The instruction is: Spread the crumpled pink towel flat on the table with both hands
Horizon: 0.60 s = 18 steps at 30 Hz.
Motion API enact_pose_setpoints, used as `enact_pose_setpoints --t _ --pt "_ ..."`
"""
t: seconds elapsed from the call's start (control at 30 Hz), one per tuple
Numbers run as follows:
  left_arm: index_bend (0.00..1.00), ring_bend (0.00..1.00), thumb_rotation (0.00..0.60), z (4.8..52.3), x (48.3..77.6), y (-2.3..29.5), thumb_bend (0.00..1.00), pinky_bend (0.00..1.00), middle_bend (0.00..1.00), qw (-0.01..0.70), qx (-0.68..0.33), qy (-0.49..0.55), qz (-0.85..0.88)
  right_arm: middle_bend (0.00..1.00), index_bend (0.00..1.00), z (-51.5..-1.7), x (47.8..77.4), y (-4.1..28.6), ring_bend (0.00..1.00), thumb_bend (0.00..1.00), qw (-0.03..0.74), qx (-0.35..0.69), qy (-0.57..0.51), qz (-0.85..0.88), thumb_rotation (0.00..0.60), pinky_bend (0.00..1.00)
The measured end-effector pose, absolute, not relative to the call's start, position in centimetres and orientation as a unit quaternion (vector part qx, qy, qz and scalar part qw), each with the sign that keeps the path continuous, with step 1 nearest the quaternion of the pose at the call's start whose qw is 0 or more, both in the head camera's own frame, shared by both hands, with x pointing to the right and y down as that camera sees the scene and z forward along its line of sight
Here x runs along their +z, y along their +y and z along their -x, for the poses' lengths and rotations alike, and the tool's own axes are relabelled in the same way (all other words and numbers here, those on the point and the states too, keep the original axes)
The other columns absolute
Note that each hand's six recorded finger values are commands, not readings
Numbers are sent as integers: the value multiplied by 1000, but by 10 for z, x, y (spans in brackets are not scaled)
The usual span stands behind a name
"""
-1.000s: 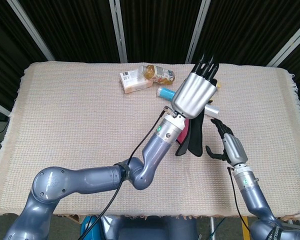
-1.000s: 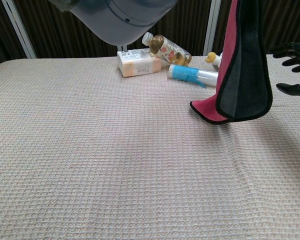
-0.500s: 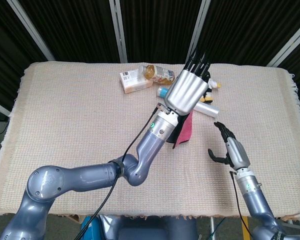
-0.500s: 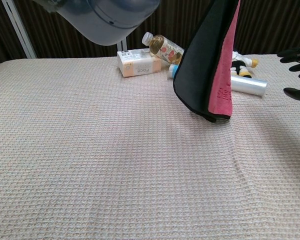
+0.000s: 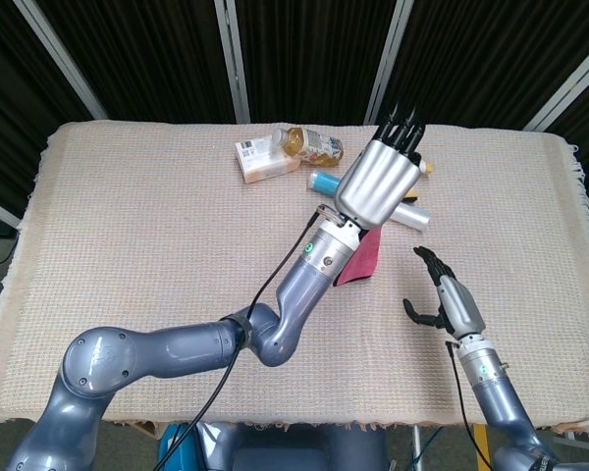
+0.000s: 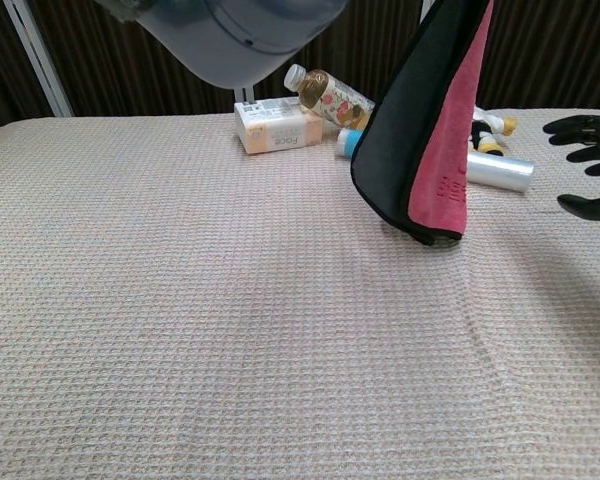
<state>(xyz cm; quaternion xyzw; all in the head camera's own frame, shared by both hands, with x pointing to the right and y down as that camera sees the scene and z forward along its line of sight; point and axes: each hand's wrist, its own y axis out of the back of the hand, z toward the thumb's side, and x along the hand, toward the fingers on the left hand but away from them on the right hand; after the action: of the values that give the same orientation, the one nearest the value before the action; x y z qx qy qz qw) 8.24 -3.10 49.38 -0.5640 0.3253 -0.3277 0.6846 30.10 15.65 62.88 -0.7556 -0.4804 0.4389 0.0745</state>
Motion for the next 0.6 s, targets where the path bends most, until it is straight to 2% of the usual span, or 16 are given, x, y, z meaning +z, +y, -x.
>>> enact_pose_setpoints --t 0.6 --pt "682 0 600 -140 492 -11 479 0 175 686 -303 316 581 0 0 -311 614 146 0 407 86 433 -490 752 600 0"
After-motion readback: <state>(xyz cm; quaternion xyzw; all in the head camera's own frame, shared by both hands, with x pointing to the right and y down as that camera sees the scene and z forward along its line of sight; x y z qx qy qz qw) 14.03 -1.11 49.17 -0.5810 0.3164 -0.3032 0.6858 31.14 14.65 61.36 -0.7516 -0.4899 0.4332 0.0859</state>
